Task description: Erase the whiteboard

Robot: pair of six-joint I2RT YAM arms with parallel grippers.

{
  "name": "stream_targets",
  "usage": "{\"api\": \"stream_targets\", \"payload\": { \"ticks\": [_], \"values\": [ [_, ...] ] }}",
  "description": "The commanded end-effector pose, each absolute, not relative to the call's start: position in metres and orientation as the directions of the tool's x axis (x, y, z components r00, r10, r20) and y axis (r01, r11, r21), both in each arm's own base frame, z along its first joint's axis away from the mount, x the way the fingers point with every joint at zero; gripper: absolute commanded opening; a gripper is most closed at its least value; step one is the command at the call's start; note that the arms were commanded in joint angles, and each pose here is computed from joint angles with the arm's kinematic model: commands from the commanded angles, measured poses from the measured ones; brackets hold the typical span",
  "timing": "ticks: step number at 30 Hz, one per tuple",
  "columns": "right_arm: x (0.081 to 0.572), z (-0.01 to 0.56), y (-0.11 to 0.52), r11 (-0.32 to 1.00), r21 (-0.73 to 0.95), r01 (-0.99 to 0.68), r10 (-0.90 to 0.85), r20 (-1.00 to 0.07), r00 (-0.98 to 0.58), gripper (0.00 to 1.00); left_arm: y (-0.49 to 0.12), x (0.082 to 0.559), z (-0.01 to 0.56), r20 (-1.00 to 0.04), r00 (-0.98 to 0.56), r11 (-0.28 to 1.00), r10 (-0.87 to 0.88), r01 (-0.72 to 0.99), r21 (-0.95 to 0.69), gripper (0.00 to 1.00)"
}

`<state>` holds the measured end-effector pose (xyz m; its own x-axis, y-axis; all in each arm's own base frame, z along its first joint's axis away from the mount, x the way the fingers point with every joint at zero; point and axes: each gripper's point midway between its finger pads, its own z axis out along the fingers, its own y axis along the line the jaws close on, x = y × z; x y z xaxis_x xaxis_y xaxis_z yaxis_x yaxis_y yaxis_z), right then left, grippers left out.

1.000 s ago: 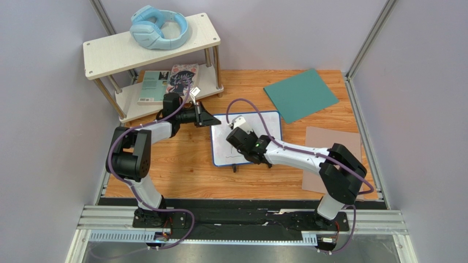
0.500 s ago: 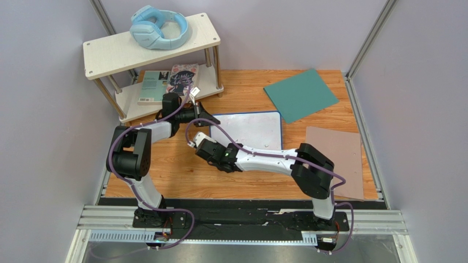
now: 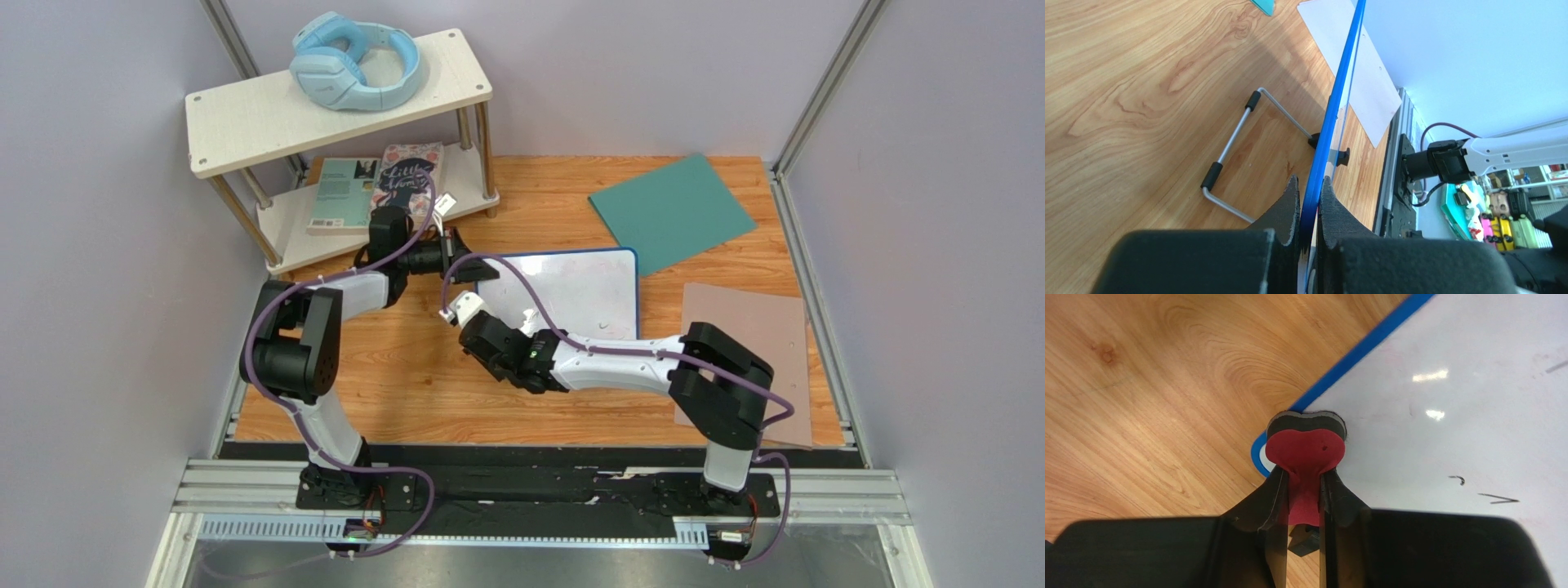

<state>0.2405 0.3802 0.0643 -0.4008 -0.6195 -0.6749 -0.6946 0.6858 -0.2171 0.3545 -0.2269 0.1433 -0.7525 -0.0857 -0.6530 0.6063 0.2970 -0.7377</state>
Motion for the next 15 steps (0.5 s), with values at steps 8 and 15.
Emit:
{"api": "stream_targets", "payload": {
  "ticks": [8, 15],
  "values": [
    [0.307, 0.068, 0.279, 0.894, -0.374, -0.248, -0.449, -0.733, -0.512, 0.00, -0.219, 0.377, 0.131, -0.655, -0.743, 0.421, -0.135, 0.556, -0.717, 0.00],
    [0.303, 0.059, 0.242, 0.911, -0.397, -0.107, -0.385, -0.730, -0.564, 0.00, -0.217, 0.377, 0.129, -0.648, -0.748, 0.426, -0.142, 0.545, -0.722, 0.00]
  ]
}}
